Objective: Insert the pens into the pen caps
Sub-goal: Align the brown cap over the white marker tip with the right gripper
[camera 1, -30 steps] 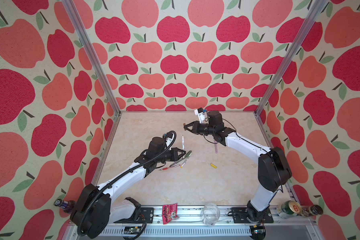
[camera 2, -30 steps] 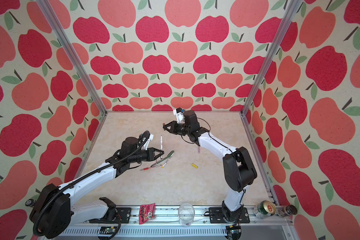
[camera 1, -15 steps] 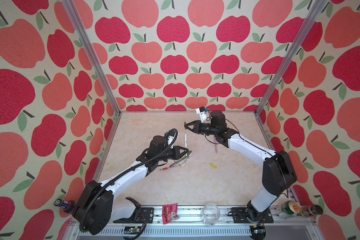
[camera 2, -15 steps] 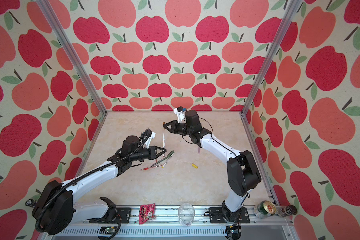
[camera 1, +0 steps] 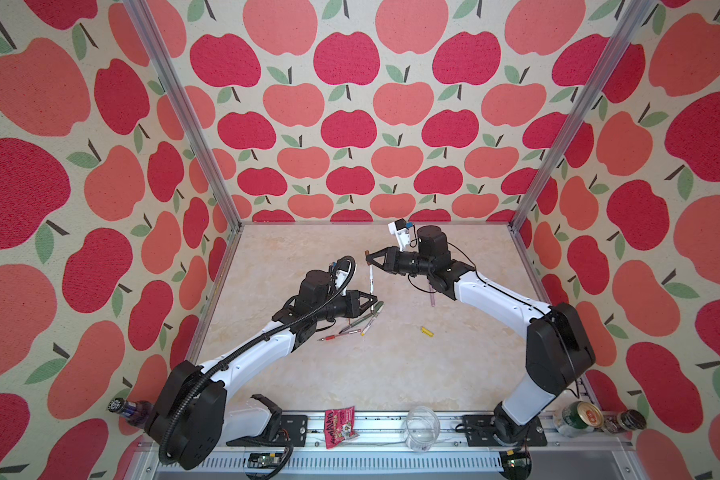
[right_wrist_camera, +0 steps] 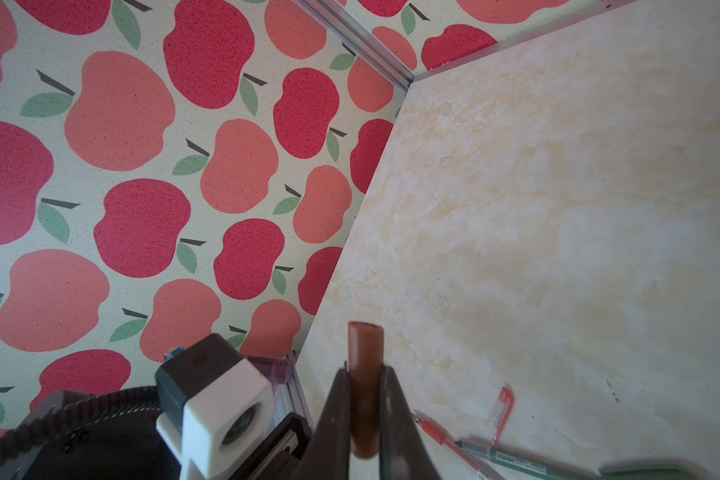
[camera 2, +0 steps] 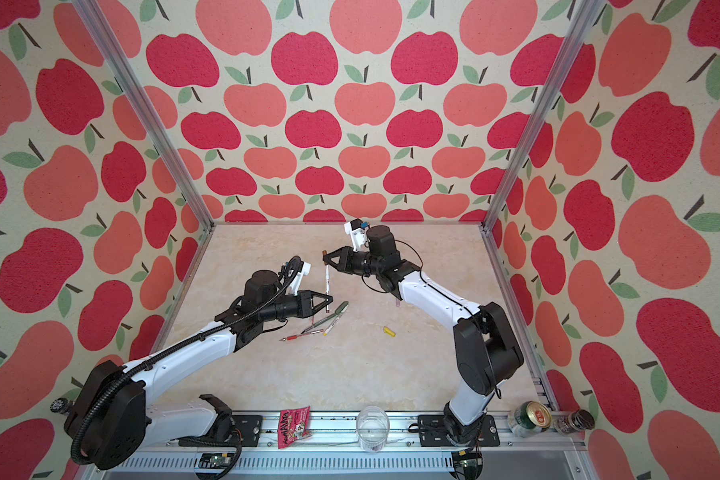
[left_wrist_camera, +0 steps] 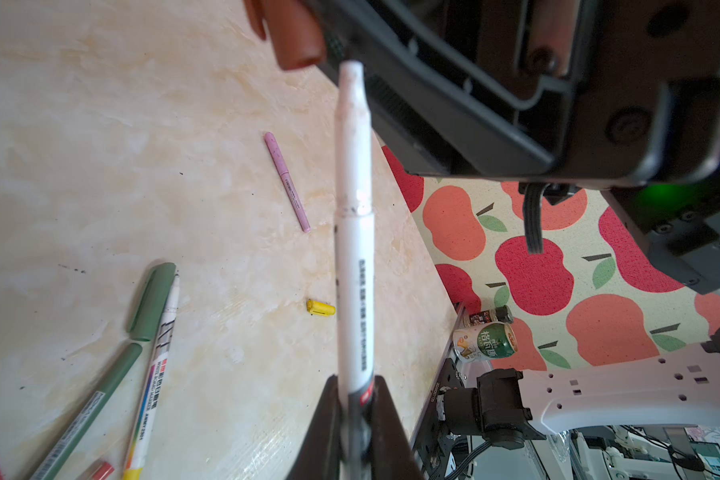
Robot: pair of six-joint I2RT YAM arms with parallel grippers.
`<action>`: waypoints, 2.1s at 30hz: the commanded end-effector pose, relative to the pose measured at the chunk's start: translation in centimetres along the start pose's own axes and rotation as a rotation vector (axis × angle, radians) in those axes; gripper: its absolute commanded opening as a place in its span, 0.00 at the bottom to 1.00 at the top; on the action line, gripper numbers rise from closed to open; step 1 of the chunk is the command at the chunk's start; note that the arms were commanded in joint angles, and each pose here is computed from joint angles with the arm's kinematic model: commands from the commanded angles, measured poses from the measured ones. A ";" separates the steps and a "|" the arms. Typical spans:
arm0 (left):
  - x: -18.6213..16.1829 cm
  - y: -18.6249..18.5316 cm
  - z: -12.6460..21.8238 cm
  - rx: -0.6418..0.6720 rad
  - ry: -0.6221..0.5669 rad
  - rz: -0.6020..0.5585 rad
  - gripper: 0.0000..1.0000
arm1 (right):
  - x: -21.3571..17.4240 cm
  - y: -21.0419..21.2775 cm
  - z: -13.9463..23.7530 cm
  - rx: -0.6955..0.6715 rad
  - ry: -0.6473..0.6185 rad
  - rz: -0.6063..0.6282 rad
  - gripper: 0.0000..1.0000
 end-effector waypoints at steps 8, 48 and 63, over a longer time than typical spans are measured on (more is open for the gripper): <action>0.5 -0.3 0.1 -0.002 -0.022 -0.013 0.07 | 0.2 2.7 1.7 0.050 -0.037 0.068 0.09; 0.7 -1.0 0.5 0.000 -0.033 -0.024 0.07 | -0.7 2.0 1.2 0.007 -0.015 0.099 0.08; 0.3 -0.9 0.5 0.001 -0.029 -0.024 0.07 | 0.0 2.6 1.4 0.005 -0.044 0.125 0.08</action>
Point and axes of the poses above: each gripper's point midway between its finger pads, its own z axis back along the fingers, its own y axis along the line the jaws close on, x = y × z, the point moved 10 cm from there along z, back along the fingers, and after that the axes turned 11 degrees about -z, right-handed, at the moved point
